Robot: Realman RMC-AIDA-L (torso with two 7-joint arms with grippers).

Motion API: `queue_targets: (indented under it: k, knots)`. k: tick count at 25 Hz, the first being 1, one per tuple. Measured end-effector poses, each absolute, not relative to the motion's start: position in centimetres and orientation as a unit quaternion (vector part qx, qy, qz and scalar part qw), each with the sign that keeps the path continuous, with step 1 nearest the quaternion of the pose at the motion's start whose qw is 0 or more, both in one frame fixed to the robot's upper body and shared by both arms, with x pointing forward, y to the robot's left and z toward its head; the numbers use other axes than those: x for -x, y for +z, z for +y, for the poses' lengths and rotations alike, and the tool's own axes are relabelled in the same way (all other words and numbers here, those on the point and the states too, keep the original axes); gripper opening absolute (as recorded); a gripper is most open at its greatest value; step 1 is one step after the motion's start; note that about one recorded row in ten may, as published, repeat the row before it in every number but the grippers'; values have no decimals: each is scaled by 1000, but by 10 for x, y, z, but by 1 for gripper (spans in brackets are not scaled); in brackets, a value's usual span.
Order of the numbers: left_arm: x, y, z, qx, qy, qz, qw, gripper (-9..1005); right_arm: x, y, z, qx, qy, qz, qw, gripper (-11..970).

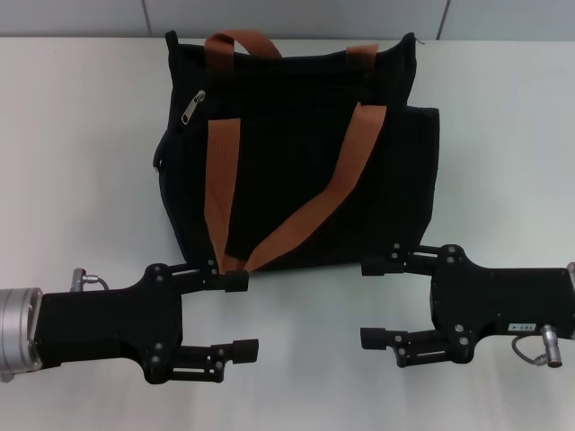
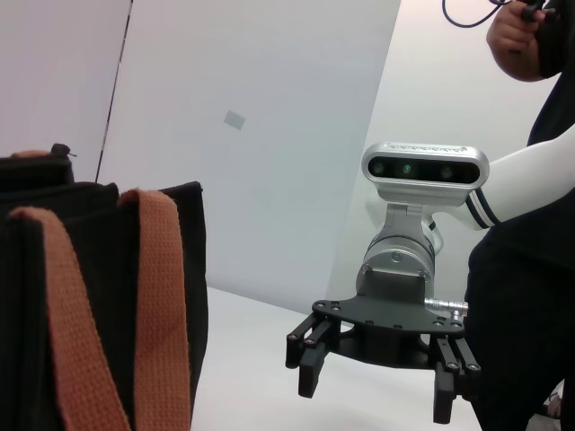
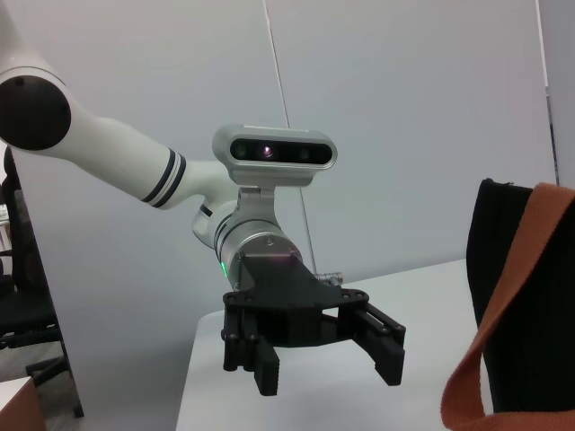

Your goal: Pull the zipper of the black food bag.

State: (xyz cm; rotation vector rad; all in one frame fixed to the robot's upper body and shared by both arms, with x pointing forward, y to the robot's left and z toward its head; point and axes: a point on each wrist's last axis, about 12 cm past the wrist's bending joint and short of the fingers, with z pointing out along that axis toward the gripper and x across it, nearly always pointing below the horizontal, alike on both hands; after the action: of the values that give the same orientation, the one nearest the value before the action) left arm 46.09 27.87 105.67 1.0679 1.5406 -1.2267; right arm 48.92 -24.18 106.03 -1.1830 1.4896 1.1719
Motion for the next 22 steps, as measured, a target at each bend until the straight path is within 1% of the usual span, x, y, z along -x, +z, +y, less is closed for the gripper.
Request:
queue_targets:
  k: [17,22]
  knots:
    - [-458,1056,281,-423,-494,620,438,808,-489,1060,-242,474,470,601,439,807]
    - [-462,1067,280,-404,-507,594,477,807,-489,1060,-242,474,470,601,439,804]
